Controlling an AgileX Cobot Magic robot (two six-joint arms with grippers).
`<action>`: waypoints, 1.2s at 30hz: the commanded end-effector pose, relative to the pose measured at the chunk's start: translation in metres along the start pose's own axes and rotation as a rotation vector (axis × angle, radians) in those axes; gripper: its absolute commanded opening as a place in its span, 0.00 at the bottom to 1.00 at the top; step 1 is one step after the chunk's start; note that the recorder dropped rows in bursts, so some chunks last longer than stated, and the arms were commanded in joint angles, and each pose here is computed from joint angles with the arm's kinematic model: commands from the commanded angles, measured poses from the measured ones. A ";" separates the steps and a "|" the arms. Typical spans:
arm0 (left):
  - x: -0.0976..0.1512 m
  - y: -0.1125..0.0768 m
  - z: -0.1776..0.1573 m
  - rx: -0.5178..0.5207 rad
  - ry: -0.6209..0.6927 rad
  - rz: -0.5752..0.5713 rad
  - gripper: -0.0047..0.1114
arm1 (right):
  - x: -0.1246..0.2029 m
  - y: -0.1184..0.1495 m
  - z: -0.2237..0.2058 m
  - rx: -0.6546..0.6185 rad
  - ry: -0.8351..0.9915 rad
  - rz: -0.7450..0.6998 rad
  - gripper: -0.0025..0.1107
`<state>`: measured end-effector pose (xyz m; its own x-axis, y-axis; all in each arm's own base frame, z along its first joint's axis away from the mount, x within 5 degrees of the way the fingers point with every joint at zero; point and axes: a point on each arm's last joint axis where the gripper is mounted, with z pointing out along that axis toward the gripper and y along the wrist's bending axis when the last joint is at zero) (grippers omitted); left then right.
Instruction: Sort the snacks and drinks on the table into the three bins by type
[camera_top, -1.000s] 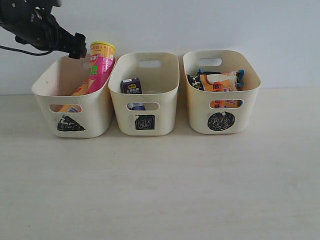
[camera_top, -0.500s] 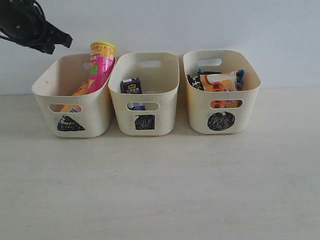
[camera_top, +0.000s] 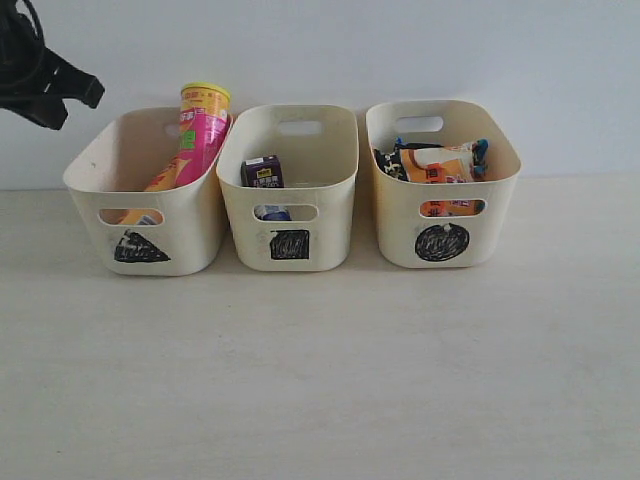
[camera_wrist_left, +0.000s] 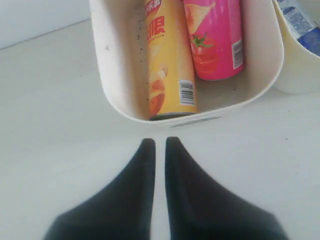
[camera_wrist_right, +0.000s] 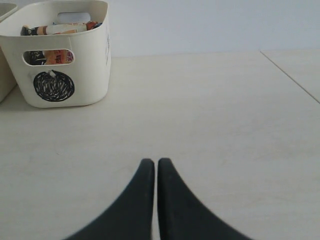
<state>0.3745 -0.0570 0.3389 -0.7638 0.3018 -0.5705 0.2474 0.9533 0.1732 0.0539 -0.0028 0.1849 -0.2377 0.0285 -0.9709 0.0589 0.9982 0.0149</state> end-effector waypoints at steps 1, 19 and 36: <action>0.024 -0.006 -0.014 0.031 -0.066 -0.042 0.08 | 0.001 0.000 0.000 0.001 -0.008 -0.002 0.02; 0.143 -0.028 -0.058 0.087 -0.254 -0.200 0.08 | 0.001 0.000 0.000 0.001 -0.006 -0.002 0.02; 0.198 -0.036 -0.095 0.080 -0.502 -0.212 0.08 | 0.001 0.000 0.000 0.001 -0.006 -0.002 0.02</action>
<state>0.1655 -0.0312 0.2935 -0.5119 0.0509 -0.8575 0.1696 0.9846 -0.0428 0.0539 -0.0028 0.1849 -0.2377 0.0285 -0.9709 0.0589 0.9982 0.0149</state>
